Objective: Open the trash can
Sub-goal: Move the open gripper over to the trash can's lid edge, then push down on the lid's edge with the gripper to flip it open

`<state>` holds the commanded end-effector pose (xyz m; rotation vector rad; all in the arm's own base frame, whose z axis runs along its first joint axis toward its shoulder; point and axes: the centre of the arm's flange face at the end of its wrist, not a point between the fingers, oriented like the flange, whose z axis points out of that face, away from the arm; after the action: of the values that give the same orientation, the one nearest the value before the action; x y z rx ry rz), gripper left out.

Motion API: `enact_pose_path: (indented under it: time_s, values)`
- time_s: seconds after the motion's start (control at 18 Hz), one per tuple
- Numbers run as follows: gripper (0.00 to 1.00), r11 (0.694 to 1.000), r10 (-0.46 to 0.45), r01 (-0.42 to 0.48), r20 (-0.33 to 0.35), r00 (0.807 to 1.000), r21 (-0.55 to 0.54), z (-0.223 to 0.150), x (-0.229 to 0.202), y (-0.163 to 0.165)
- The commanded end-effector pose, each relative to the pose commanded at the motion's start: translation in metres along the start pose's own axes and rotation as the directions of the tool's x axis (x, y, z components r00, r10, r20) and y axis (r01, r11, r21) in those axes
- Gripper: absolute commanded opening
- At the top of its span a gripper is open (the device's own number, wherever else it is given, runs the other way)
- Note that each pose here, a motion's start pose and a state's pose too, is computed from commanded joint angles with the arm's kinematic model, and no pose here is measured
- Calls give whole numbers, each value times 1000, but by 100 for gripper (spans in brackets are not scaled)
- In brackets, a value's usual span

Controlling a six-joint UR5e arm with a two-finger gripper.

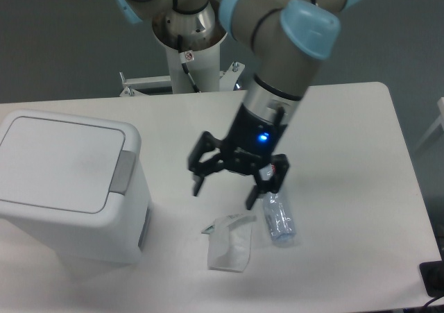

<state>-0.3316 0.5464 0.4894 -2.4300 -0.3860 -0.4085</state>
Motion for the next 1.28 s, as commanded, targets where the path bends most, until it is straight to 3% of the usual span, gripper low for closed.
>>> enact_pose_path:
  time_s: [0.44,1.28]
  values:
    - [100,999,6,-7,-16,1000,-35,10,24,29]
    - [100,999,28,-28,-23,999,-40,30,28,33]
